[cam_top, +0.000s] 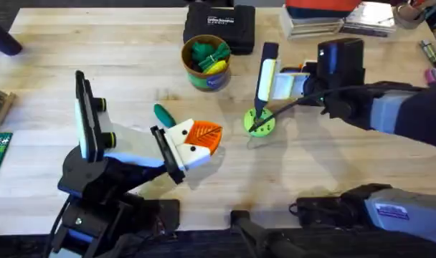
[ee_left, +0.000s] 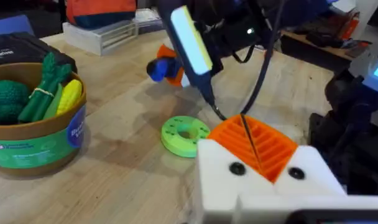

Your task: Pick up the gripper from the table and insert it into the empty holder that is missing its gripper. Then pick up a screw, insert it into the mounting hole, and use the screwdriver to tighten it. Finally, clean up the table by picking up the vegetable and placing it into the bucket.

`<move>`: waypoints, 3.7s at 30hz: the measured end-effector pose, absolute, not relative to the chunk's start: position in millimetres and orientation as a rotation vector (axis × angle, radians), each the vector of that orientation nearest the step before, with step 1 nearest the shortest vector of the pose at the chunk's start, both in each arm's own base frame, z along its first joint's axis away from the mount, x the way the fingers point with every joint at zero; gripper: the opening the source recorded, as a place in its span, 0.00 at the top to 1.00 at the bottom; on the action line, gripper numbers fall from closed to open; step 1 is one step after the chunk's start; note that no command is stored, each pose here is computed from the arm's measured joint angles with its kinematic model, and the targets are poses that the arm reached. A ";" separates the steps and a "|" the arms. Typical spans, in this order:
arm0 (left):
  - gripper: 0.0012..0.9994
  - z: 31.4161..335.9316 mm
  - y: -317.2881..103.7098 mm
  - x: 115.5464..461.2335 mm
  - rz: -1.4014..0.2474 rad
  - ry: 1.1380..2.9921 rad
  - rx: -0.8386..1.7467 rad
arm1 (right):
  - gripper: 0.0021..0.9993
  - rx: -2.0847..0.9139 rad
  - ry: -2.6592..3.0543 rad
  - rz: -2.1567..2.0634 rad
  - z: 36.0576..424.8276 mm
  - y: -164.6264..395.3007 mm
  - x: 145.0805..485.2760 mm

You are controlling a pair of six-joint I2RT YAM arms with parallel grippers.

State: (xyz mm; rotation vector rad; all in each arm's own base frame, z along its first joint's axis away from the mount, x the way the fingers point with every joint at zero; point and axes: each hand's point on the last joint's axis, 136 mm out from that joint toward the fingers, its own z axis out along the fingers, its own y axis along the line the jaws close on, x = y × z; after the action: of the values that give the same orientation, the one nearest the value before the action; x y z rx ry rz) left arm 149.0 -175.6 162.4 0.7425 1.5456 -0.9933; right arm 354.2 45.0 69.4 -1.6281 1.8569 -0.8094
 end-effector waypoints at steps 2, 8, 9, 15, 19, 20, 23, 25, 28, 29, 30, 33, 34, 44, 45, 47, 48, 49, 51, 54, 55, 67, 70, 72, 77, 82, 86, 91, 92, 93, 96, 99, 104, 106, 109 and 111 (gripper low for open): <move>1.00 162.3 -175.6 149.0 -0.993 1.546 0.743 | 0.85 -1.684 1.879 -0.795 55.9 43.9 349.6; 1.00 162.3 -175.6 149.0 -0.993 1.546 0.742 | 0.42 -1.730 1.898 -0.802 49.2 42.8 344.9; 1.00 162.3 -175.6 149.0 -0.994 1.546 0.742 | 0.29 -1.720 1.894 -0.807 52.1 43.5 346.5; 1.00 162.3 -175.6 149.0 -0.993 1.546 0.743 | 0.01 -1.564 1.978 -0.788 60.2 42.6 349.3; 1.00 162.4 -175.6 149.0 -0.993 1.546 0.743 | 0.01 -1.381 2.078 -0.726 64.3 41.4 345.6; 1.00 162.3 -175.6 149.0 -0.993 1.546 0.743 | 0.01 -1.317 2.099 -0.706 68.2 41.4 344.9; 1.00 162.4 -175.6 149.0 -0.993 1.546 0.743 | 0.01 -1.104 2.130 -0.643 89.6 42.0 343.4; 1.00 162.4 -175.6 149.0 -0.993 1.546 0.743 | 0.01 -0.970 2.148 -0.596 106.3 41.3 339.9; 1.00 162.3 -175.6 149.0 -0.994 1.546 0.742 | 0.01 -0.773 2.168 -0.493 137.8 42.9 332.7; 1.00 162.3 -175.6 149.0 -0.994 1.546 0.742 | 0.01 -0.737 2.182 -0.443 148.2 46.4 326.7; 1.00 162.3 -175.7 148.9 -0.994 1.546 0.743 | 0.01 -0.713 2.189 -0.395 157.4 50.7 321.1; 1.00 162.4 -175.6 149.0 -0.993 1.546 0.743 | 0.01 -0.615 2.346 -0.175 175.6 68.6 277.8; 1.00 162.3 -175.6 149.0 -0.993 1.546 0.743 | 0.01 -0.590 2.390 -0.146 175.2 69.9 269.1; 1.00 162.4 -175.6 149.0 -0.993 1.546 0.743 | 0.01 -0.400 2.618 0.189 163.6 101.0 223.4; 1.00 162.4 -175.6 149.0 -0.993 1.546 0.743 | 0.01 -0.398 2.625 0.225 163.1 105.1 222.0; 1.00 162.3 -175.6 149.0 -0.993 1.546 0.743 | 0.01 -0.406 2.639 0.305 163.1 114.8 218.2; 1.00 162.3 -175.6 149.0 -0.993 1.546 0.743 | 0.01 -0.417 2.645 0.351 163.9 120.1 215.5; 1.00 162.4 -175.6 149.0 -0.993 1.546 0.742 | 0.01 -0.427 2.654 0.395 165.2 124.9 211.5; 1.00 162.4 -175.6 149.0 -0.993 1.546 0.743 | 0.01 -0.447 2.668 0.468 169.7 132.0 203.6; 1.00 162.3 -175.6 149.0 -0.993 1.546 0.743 | 0.01 -0.463 2.677 0.534 176.9 138.1 196.7; 1.00 162.3 -175.6 149.0 -0.993 1.546 0.743 | 0.01 -0.467 2.677 0.548 178.5 139.5 195.4; 0.01 162.9 -175.3 149.6 -0.987 1.542 0.743 | 0.01 -0.474 2.680 0.592 180.5 143.8 191.8; 0.01 167.4 -172.6 155.1 -0.953 1.526 0.719 | 0.01 -0.475 2.680 0.591 180.5 143.8 191.9; 0.01 171.0 -167.5 163.2 -0.909 1.530 0.673 | 0.01 -0.480 2.678 0.591 180.6 143.9 191.9; 0.01 179.0 -135.7 184.6 -0.746 1.712 0.433 | 0.01 -0.492 2.657 0.590 186.5 144.8 194.3; 0.01 202.6 -96.5 189.9 -0.536 1.935 0.239 | 0.01 -0.502 2.610 0.572 198.9 145.3 201.7; 0.01 194.9 -74.7 195.1 -0.366 2.221 0.147 | 0.01 -0.501 2.577 0.558 204.3 145.6 208.4; 0.01 168.1 -61.0 211.6 -0.201 2.529 0.050 | 0.01 -0.498 2.569 0.550 205.2 145.4 210.6; 0.01 161.9 -59.2 217.1 -0.182 2.570 0.014 | 0.01 -0.498 2.569 0.549 205.1 145.2 210.7; 0.01 155.4 -57.6 221.9 -0.171 2.610 -0.029 | 0.01 -0.498 2.569 0.549 205.1 145.2 210.7; 0.01 139.8 -53.0 232.6 -0.152 2.699 -0.158 | 0.01 -0.497 2.569 0.545 205.0 144.8 210.9; 0.01 130.8 -52.5 247.9 -0.182 2.713 -0.332 | 0.01 -0.496 2.572 0.543 204.6 144.4 210.5; 0.01 112.0 -56.8 256.4 -0.241 2.741 -0.617 | 0.01 -0.495 2.572 0.539 204.4 144.0 210.8; 0.01 103.7 -57.4 256.4 -0.238 2.762 -0.685 | 0.01 -0.496 2.572 0.540 204.5 144.0 210.8; 0.01 87.1 -57.5 255.4 -0.212 2.803 -0.801 | 0.01 -0.495 2.572 0.539 204.4 144.0 210.8; 0.01 75.9 -56.8 254.6 -0.186 2.825 -0.881 | 0.01 -0.495 2.572 0.539 204.4 144.0 210.8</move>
State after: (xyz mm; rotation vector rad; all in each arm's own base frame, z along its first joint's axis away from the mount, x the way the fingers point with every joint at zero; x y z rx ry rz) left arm 254.6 -56.8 75.9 -0.8807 2.8254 -0.1858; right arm 210.8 144.0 204.4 -0.4950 2.5721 0.5393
